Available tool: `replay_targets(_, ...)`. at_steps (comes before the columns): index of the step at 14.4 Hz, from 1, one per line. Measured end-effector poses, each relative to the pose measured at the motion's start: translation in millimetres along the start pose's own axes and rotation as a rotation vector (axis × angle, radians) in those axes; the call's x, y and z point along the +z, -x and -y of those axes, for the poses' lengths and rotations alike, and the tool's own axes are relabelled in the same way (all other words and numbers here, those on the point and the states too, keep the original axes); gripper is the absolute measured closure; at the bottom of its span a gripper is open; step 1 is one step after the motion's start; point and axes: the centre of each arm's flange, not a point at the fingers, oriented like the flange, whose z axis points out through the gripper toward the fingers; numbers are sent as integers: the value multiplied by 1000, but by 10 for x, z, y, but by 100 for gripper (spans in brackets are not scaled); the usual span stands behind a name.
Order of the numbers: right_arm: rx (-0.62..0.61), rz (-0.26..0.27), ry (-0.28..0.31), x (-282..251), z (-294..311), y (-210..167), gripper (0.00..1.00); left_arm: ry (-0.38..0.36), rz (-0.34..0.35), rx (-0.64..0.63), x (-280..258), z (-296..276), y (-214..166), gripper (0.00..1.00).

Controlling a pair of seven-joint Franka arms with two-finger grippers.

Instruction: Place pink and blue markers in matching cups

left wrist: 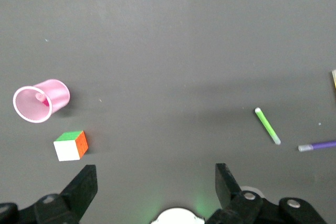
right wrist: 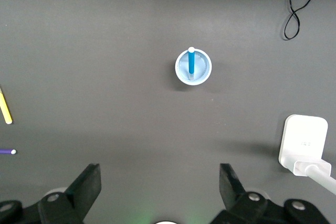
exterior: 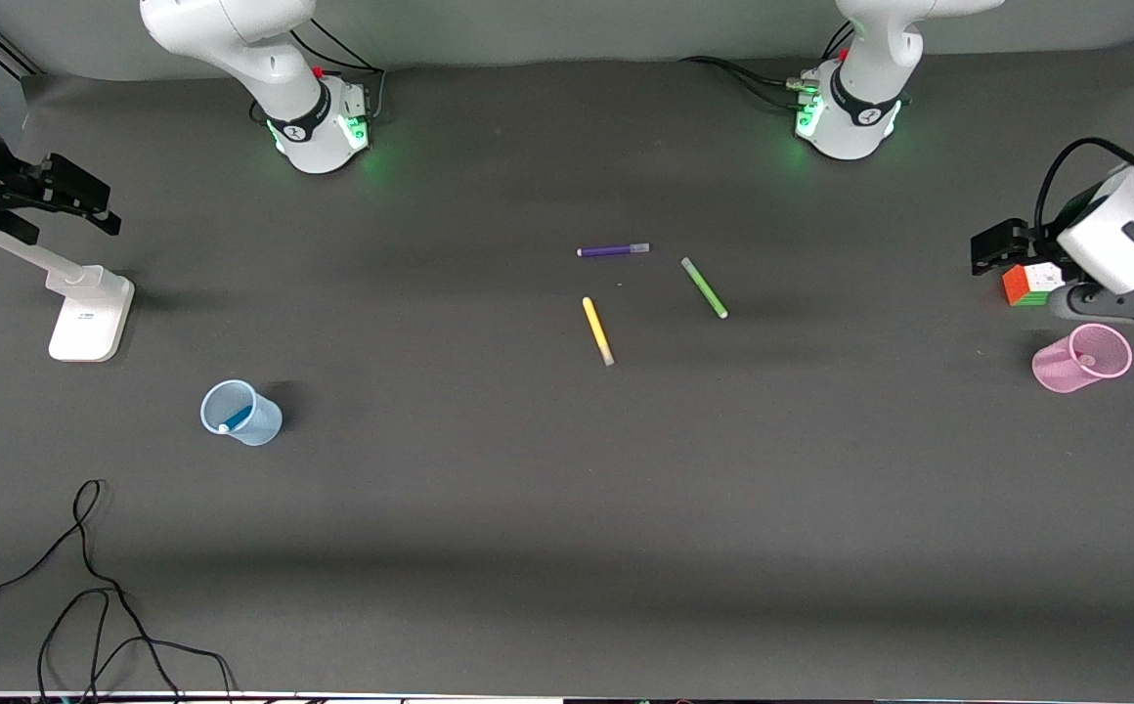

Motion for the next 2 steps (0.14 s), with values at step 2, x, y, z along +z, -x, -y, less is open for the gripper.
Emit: replay_targets(2, 1, 3, 4, 19, 7, -46, 0, -1, -3, 6, 45, -39, -2, 0)
